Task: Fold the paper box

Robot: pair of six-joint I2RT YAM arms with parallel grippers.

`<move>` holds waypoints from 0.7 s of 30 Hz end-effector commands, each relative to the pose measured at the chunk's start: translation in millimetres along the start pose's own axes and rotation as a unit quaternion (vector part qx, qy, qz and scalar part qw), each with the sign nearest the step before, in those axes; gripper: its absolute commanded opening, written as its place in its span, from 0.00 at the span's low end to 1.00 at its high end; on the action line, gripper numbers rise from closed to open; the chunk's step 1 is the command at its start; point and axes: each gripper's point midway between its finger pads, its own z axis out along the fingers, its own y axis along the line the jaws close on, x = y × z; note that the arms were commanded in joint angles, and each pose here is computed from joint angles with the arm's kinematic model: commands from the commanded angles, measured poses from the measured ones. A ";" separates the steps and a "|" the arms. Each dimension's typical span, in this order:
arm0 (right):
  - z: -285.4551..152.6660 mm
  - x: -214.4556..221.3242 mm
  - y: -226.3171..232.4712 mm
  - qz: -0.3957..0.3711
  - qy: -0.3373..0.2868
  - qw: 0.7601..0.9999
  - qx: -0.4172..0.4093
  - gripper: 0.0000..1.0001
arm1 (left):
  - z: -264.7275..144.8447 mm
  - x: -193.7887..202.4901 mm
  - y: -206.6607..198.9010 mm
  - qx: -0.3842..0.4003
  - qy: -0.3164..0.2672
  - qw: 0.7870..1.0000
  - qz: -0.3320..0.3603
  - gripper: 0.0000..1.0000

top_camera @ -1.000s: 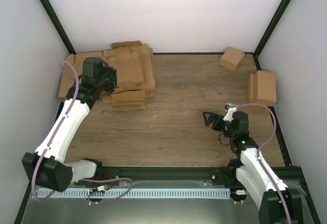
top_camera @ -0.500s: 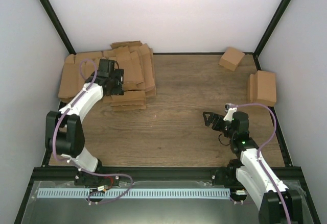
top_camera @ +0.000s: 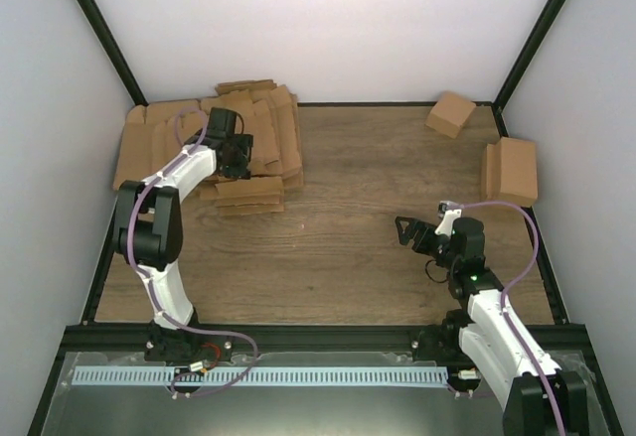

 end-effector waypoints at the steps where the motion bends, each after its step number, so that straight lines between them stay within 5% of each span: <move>1: -1.7 -8.5 4.5 -0.002 -0.013 1.000 -0.002 1.00 | 11.3 7.1 3.2 -0.012 0.025 1.000 -0.001 0.71; 5: -1.5 -8.8 4.3 -0.002 -0.014 1.000 -0.001 1.00 | 13.7 6.8 14.3 -0.028 0.023 0.999 -0.005 0.65; 14: -1.3 -8.9 3.7 0.000 -0.014 1.000 0.001 1.00 | 17.5 13.5 27.9 -0.036 0.045 0.998 -0.021 0.07; 21: -1.3 -9.2 3.6 0.000 -0.015 1.000 0.001 1.00 | -26.8 10.8 2.6 0.015 0.024 0.999 -0.016 0.04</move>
